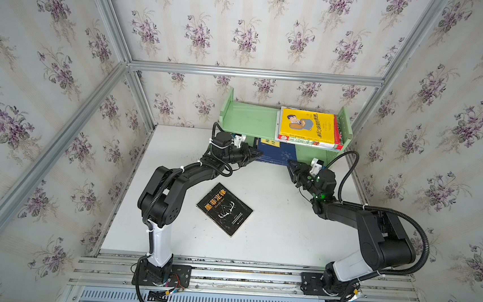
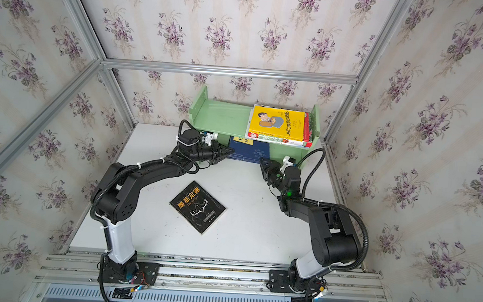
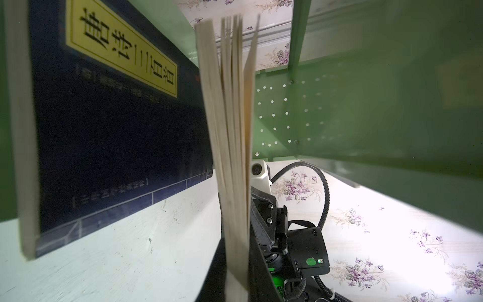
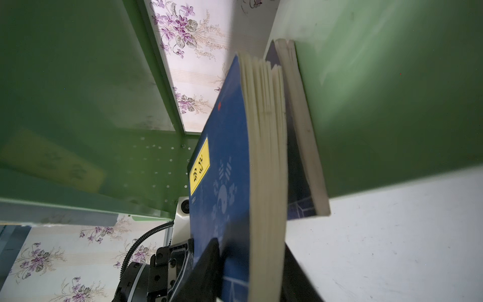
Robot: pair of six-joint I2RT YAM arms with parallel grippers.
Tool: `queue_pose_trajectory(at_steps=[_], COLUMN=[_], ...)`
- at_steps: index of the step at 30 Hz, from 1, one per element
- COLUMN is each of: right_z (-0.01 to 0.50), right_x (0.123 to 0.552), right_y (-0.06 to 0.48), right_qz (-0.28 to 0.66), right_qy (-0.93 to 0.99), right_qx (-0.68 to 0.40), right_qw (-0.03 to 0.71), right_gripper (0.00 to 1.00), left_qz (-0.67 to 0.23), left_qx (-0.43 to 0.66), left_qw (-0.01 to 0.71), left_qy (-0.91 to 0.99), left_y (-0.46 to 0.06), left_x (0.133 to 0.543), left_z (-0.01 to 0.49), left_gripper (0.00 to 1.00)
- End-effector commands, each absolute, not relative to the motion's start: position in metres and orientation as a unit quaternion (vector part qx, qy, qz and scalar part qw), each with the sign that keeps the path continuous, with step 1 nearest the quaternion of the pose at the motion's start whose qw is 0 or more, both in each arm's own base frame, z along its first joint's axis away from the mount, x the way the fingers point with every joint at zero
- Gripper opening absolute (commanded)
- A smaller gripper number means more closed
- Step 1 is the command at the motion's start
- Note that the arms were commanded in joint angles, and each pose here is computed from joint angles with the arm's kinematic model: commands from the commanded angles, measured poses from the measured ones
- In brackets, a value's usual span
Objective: Stacking books/files
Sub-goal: Place the book at the bookshelf.
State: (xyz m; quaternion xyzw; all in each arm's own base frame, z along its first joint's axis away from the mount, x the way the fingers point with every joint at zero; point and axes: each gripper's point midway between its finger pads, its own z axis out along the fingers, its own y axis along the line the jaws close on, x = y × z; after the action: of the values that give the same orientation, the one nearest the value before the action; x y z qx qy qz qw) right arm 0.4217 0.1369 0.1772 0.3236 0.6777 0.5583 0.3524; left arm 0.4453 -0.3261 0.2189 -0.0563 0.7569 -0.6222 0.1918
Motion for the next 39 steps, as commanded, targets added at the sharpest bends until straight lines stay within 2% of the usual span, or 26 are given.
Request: queue_pose_trajectory(at_steps=[1,7,12,17,20,22,23,25,26,30,33,37,39], right_z=[0.192,0.192,0.197,0.202,0.202,0.203,0.205,0.208,0.211,0.217,0.220,0.219,0.219], right_x=[0.425,0.424,0.426,0.426,0.427,0.429,0.430,0.432,0.433,0.438,0.442,0.448,0.450], right_y=[0.130,0.117,0.120,0.124,0.123,0.121,0.120,0.118,0.118,0.117,0.116,0.120,0.125], right_qz=[0.567,0.563,0.569,0.578,0.577,0.575,0.575,0.574,0.575,0.577,0.579,0.574,0.569], right_qy=[0.659,0.654,0.653,0.652,0.651,0.649,0.647,0.643,0.641,0.633,0.625,0.624,0.627], right_qx=[0.321,0.330,0.319,0.309,0.311,0.314,0.314,0.315,0.313,0.309,0.308,0.304,0.296], right_qw=[0.377,0.383,0.384,0.381,0.382,0.387,0.391,0.398,0.401,0.413,0.424,0.435,0.443], right_gripper=[0.38,0.38,0.34,0.12,0.05,0.03,0.03,0.02,0.02,0.00,0.00,0.00,0.00], left_qz=[-0.642,-0.645,-0.645,-0.639,-0.634,-0.630,-0.626,-0.616,-0.607,-0.548,-0.495,-0.454,-0.445], left_qx=[-0.032,-0.025,-0.021,-0.027,-0.037,-0.053,-0.062,-0.082,-0.092,-0.125,-0.136,-0.143,-0.142], left_qw=[0.219,0.213,0.211,0.211,0.215,0.228,0.235,0.254,0.259,0.271,0.283,0.313,0.328], left_qy=[0.734,0.733,0.734,0.739,0.742,0.741,0.740,0.741,0.745,0.781,0.810,0.822,0.821], left_y=[-0.325,-0.324,-0.325,-0.324,-0.321,-0.315,-0.312,-0.301,-0.296,-0.269,-0.245,-0.214,-0.204], left_x=[0.446,0.443,0.441,0.442,0.444,0.443,0.442,0.437,0.434,0.419,0.408,0.400,0.397], left_z=[0.243,0.244,0.245,0.243,0.243,0.248,0.250,0.254,0.253,0.237,0.228,0.232,0.239], left_gripper=[0.09,0.09,0.09,0.11,0.20,0.33,0.43,0.51,0.59,0.65,0.65,0.66,0.70])
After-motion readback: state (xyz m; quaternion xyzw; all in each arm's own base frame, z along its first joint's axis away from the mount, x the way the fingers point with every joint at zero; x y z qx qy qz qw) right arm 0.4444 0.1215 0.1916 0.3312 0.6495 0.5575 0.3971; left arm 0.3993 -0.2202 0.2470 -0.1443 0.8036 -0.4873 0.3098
